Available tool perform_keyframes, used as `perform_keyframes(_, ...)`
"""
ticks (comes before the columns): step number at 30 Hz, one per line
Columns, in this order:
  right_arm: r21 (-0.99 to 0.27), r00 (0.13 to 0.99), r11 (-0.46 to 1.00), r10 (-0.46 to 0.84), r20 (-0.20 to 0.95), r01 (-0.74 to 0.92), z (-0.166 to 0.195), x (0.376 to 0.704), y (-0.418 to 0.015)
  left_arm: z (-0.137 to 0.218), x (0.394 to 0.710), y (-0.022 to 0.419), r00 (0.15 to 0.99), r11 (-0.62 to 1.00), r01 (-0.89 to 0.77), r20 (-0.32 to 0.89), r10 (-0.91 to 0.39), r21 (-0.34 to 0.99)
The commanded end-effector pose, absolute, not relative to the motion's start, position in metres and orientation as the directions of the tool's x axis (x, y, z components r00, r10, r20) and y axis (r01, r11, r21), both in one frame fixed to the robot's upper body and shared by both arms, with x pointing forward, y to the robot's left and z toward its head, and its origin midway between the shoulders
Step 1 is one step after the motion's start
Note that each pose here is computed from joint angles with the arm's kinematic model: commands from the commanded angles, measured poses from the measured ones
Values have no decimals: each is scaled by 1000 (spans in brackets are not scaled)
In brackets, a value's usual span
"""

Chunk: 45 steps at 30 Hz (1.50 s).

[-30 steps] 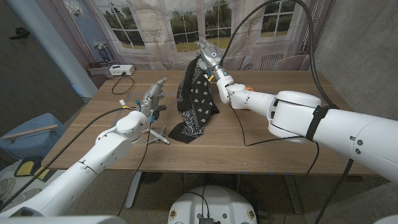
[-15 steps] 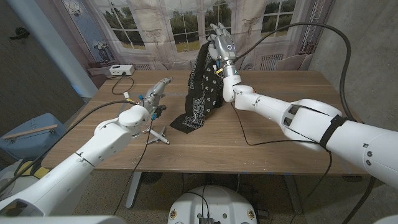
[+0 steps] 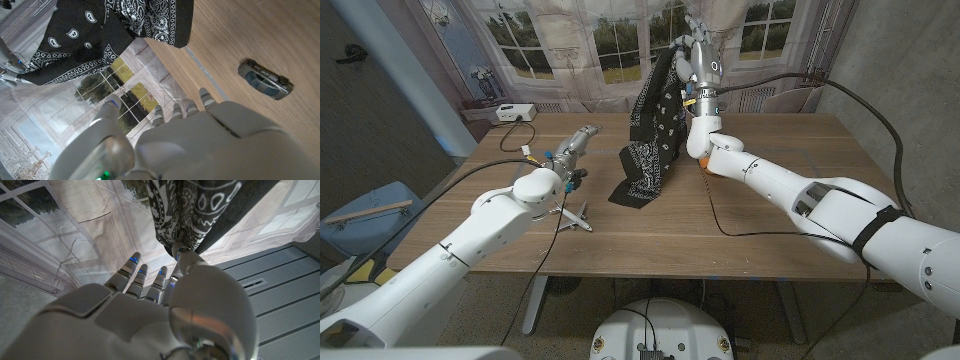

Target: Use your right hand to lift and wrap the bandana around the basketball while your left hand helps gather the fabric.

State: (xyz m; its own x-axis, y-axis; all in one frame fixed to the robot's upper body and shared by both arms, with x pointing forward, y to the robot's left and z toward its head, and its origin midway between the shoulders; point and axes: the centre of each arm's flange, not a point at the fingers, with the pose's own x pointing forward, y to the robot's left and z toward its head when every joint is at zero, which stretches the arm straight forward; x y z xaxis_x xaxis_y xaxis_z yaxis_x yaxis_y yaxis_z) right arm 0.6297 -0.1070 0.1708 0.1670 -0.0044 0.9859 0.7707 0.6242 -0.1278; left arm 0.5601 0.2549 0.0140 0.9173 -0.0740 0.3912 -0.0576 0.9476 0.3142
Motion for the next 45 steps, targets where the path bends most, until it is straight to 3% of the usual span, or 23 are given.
perform_keyframes(1, -37, 180, 794, -92, 979, 607, 189, 607, -137, 12, 560, 257, 922, 939, -74, 383, -64, 335)
perform_keyframes(14, 27, 164, 879, -119, 979, 477, 223, 572, -146, 16, 559, 259, 919, 926, -97, 390, -57, 365)
perform_keyframes(22, 3, 168, 911, -79, 983, 411, 236, 553, -149, 17, 560, 258, 919, 920, -107, 391, -54, 377)
perform_keyframes(36, -345, 353, 908, 251, 901, 236, 278, 486, -181, 19, 568, 250, 916, 898, -99, 391, -85, 428)
perform_keyframes(45, -372, 347, 914, 300, 888, 160, 287, 441, -200, 24, 593, 240, 919, 889, -55, 371, -133, 455)
